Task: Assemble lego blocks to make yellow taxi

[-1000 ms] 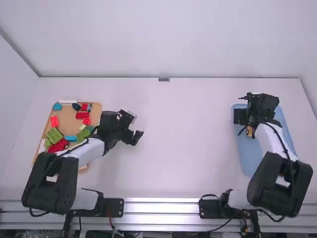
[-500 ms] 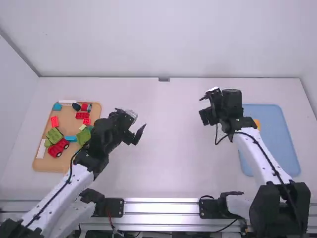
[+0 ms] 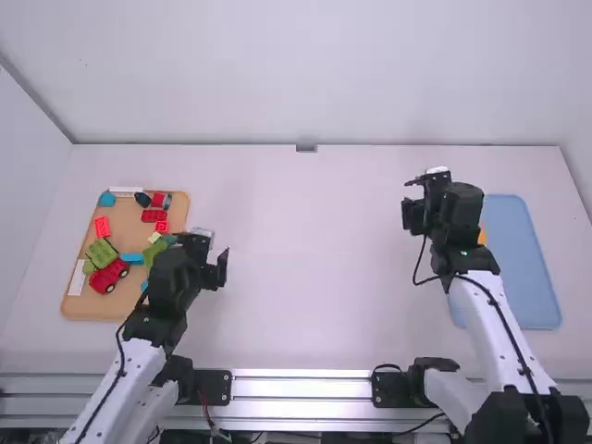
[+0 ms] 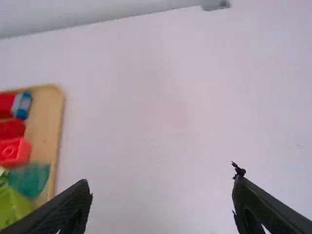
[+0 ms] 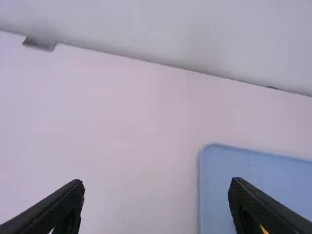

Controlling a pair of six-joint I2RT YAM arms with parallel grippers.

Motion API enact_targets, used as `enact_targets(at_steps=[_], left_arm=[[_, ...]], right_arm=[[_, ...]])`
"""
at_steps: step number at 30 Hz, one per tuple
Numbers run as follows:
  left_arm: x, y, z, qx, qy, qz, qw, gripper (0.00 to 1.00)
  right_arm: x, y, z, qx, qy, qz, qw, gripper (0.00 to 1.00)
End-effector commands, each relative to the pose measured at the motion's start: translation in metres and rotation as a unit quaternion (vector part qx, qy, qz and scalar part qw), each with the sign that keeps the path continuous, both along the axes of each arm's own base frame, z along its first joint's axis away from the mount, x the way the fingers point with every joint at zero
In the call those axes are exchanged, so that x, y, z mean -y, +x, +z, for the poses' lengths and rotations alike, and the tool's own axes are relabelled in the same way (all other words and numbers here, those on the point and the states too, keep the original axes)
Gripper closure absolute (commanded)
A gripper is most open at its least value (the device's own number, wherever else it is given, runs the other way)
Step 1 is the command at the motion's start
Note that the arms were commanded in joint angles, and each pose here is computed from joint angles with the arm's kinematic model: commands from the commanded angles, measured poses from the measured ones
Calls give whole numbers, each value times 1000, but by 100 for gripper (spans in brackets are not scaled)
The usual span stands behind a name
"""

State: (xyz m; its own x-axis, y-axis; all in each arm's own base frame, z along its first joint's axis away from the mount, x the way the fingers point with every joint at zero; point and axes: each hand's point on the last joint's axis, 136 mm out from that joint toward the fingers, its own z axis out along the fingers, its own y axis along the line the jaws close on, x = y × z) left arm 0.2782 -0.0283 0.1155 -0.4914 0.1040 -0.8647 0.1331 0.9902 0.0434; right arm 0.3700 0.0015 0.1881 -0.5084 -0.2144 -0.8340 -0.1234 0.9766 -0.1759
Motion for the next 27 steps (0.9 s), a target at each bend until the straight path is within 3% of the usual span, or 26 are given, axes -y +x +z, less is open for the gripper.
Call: enact_targets(at_steps=[1,7,11,18,27], left_arm=[[-19,-8,-11,-1,-22,50,999,29],[-28,-28,-42,0,-22,67,998,43],[-28,-38,-60,4,-22,67,998,52],[-28,-31,-24,84,-27,65,994,68],[-28,-30,9,157,-32,62,985,83]], right_arm=[[-1,-9,6,23,38,-20,999,26],[-1,-34,-6,33,91,-50,994,39],[-1,-53,-21,33,94,-52,994,48],[-1,-85,-54,33,94,-52,994,65],[-1,-113,-94,33,94,-52,994,84]])
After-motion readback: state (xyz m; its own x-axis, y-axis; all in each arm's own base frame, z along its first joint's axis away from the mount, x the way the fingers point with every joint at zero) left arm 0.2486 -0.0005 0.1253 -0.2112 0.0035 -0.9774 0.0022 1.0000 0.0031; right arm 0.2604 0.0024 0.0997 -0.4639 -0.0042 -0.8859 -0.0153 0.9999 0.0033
